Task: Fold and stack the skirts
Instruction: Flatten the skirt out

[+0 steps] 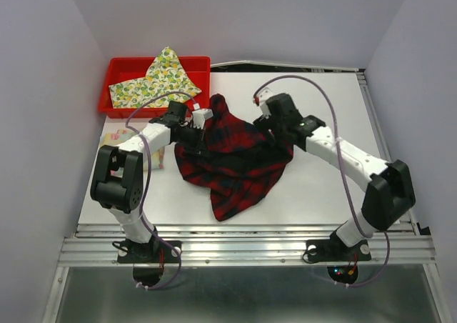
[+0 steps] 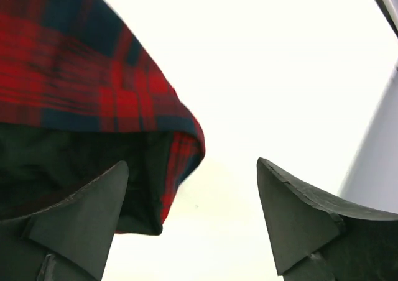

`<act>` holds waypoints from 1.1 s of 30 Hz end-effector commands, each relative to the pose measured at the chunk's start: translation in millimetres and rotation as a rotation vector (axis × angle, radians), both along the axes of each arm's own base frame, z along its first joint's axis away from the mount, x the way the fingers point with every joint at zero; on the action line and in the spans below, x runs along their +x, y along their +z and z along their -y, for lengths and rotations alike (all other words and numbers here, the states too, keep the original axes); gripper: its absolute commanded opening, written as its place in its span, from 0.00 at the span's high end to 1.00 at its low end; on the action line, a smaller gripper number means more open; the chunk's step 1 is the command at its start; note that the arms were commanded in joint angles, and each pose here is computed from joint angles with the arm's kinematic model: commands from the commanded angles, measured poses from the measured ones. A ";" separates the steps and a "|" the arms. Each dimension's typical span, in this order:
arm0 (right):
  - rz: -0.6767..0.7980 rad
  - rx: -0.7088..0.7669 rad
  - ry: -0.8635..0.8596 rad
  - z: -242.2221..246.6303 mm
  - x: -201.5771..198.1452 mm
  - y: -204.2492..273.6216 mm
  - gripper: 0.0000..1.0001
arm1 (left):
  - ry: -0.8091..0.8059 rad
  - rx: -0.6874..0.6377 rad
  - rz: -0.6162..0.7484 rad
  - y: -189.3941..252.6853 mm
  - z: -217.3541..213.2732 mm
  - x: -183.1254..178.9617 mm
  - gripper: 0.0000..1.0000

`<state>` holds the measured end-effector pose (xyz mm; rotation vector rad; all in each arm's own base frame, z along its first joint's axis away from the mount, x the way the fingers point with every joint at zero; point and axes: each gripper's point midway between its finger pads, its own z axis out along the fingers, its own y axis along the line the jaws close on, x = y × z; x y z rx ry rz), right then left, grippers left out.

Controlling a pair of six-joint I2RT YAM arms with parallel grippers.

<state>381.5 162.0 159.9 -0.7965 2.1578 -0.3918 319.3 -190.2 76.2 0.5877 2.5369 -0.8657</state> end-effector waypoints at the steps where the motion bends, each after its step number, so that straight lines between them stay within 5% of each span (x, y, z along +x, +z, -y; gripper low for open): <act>1: -0.196 0.332 0.122 1.0 -24.9 22.5 0.10 | -0.044 0.017 0.040 2.4 -2.7 7.7 1.00; 6: -0.399 0.593 0.157 32.7 -45.8 24.8 0.12 | -0.038 0.039 0.024 -4.7 -7.1 12.4 1.00; 9: -0.523 0.716 0.210 27.3 -63.0 12.5 0.23 | -0.045 0.036 0.033 -4.1 -5.6 16.5 1.00; 17: -0.626 0.986 0.313 48.6 -47.3 -14.2 0.36 | -0.066 0.047 0.036 -6.6 -6.7 17.0 1.00; 33: -0.729 1.180 0.337 39.6 -35.2 -65.4 0.30 | -0.064 0.041 0.009 -16.1 -4.8 17.7 1.00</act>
